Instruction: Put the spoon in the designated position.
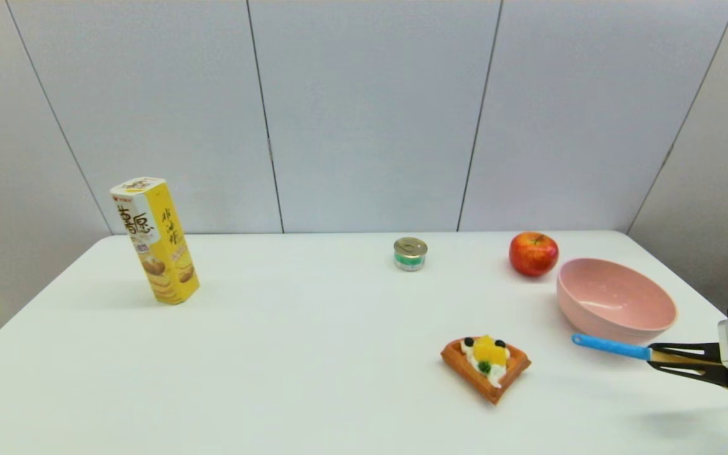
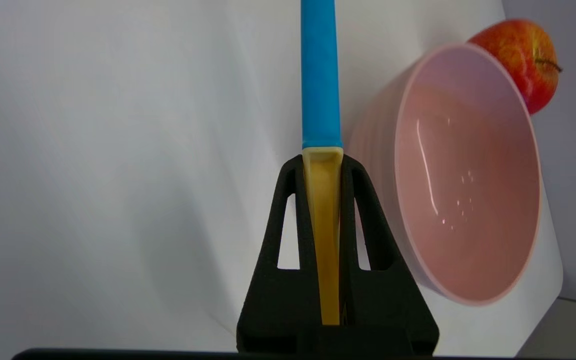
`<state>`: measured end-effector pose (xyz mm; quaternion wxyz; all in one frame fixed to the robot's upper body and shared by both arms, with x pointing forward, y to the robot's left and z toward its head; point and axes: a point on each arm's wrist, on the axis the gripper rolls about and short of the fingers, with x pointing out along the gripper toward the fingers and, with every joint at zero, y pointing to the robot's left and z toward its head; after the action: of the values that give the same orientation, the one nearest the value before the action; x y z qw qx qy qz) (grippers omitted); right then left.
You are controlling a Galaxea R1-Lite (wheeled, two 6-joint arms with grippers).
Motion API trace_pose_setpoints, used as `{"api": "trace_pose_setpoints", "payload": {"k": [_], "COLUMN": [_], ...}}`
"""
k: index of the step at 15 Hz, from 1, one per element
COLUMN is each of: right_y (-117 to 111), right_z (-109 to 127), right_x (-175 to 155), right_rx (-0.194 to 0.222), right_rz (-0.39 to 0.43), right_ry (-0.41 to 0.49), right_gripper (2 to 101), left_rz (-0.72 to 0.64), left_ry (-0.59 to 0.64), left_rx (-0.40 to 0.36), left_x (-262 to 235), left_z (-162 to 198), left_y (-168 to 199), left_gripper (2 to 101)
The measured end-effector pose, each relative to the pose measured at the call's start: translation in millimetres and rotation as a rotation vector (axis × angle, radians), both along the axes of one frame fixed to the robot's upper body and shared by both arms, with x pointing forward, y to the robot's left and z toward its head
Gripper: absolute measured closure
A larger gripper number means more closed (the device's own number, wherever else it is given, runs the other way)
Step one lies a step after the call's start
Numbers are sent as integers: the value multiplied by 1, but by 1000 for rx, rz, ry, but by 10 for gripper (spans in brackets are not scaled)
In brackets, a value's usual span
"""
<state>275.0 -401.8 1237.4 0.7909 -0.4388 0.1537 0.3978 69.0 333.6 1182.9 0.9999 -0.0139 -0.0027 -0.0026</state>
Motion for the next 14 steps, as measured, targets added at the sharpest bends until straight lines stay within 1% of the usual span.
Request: {"api": "trace_pose_setpoints", "payload": {"k": [2,5,8,11,14], "right_y": [-9,-15,-18,-20,-22], "right_z": [-3,-7,-13,-19,-21], "right_x": [3,9,7,2,3], "right_rx": [-10,9,23,24,26], "right_rz": [-3,31,49,72,75], "right_ry": [-5,-7,32,63,72], "right_gripper": [931,931,931,931,931], "left_rz": [1,1,0,0,0], "left_ry": [0,0,0,0,0], "left_rx": [0,0,0,0,1], "left_x": [0,0,0,0,0], "left_z": [0,0,0,0,0], "left_y": [0,0,0,0,0], "left_gripper": [54,54,54,54,54]}}
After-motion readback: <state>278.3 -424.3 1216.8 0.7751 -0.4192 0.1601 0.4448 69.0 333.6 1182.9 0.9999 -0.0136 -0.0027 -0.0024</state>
